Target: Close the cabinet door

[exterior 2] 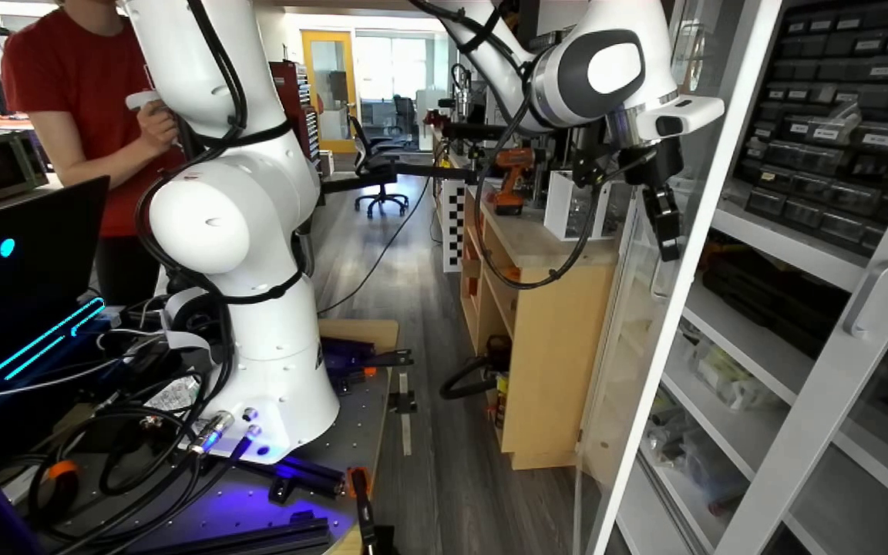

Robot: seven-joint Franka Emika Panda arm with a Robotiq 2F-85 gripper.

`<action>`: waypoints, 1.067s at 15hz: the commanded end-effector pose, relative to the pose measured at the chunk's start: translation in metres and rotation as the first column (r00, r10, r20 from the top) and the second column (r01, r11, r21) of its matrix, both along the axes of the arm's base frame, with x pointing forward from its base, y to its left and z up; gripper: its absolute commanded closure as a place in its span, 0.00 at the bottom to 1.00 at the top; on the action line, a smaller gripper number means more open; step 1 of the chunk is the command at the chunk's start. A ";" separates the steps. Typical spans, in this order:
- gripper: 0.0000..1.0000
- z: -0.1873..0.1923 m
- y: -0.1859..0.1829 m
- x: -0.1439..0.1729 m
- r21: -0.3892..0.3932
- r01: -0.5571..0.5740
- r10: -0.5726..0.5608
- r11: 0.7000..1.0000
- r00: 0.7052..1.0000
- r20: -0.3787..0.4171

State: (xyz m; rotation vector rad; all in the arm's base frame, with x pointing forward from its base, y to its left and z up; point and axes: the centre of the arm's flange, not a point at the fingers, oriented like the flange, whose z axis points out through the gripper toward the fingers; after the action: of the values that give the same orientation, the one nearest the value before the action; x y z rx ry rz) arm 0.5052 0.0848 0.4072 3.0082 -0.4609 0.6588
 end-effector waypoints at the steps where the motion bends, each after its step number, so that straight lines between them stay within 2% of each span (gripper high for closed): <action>1: 0.96 0.015 -0.010 0.029 -0.038 -0.061 0.062 0.997 0.997 0.041; 16: 0.96 0.020 -0.033 0.154 -0.110 -0.237 0.246 0.965 0.967 0.069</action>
State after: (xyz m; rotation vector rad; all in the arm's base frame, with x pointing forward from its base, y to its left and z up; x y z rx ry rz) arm 0.6205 0.0515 0.4063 2.9995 -0.1800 0.7151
